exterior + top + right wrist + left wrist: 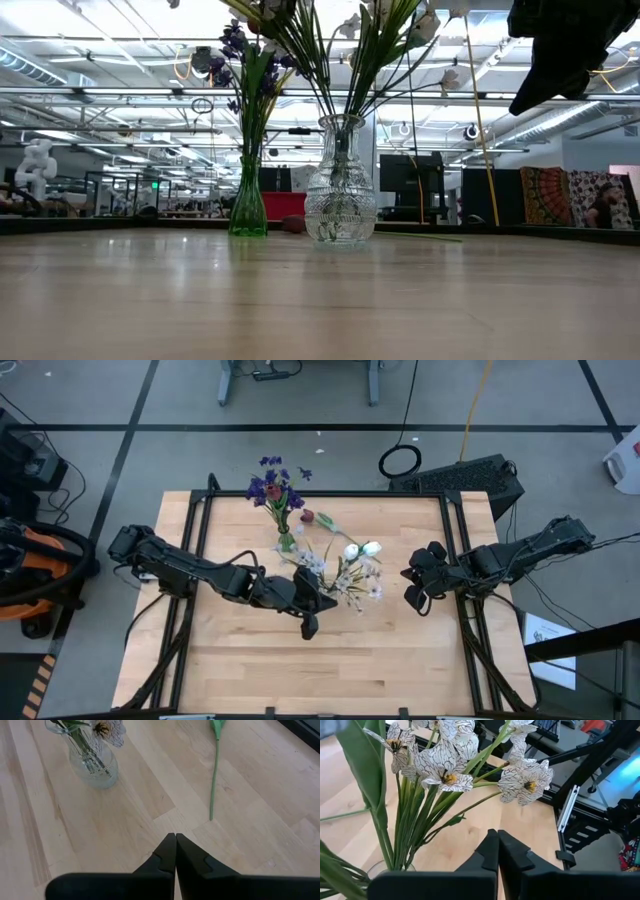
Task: Sort flowers into vase by color
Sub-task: Put the red flower into the green vase
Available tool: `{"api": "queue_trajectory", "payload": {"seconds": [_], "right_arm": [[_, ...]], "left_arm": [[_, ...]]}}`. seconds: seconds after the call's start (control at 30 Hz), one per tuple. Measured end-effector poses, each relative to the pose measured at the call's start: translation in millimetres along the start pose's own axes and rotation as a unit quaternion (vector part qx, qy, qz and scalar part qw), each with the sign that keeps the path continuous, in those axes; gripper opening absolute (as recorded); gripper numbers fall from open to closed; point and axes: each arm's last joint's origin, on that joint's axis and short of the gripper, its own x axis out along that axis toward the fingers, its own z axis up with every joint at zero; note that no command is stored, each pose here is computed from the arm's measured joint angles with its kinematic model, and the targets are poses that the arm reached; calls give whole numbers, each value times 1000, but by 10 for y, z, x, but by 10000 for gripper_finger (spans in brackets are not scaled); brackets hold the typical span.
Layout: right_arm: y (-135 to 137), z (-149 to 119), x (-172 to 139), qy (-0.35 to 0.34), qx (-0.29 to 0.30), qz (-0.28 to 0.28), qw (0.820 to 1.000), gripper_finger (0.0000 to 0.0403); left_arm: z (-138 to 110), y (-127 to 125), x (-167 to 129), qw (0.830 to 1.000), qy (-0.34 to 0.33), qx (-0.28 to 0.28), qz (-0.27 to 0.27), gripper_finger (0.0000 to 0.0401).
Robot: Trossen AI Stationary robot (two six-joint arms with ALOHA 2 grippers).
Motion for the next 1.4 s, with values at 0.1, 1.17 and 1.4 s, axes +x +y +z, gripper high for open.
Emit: {"api": "queue_trajectory", "payload": {"seconds": [0.1,1.17,1.4], "right_arm": [[0,0,0,0,0,0,1000,0],[-1,-1,0,0,0,-1,1000,0],[-23,8,-1,-23,-13,-31,999,0]], "left_arm": [[44,-13,-30,1000,4,1,4,3],[905,-218,-1130,998,18,59,28,0],[838,-123,-1645,993,24,91,66,0]]}}
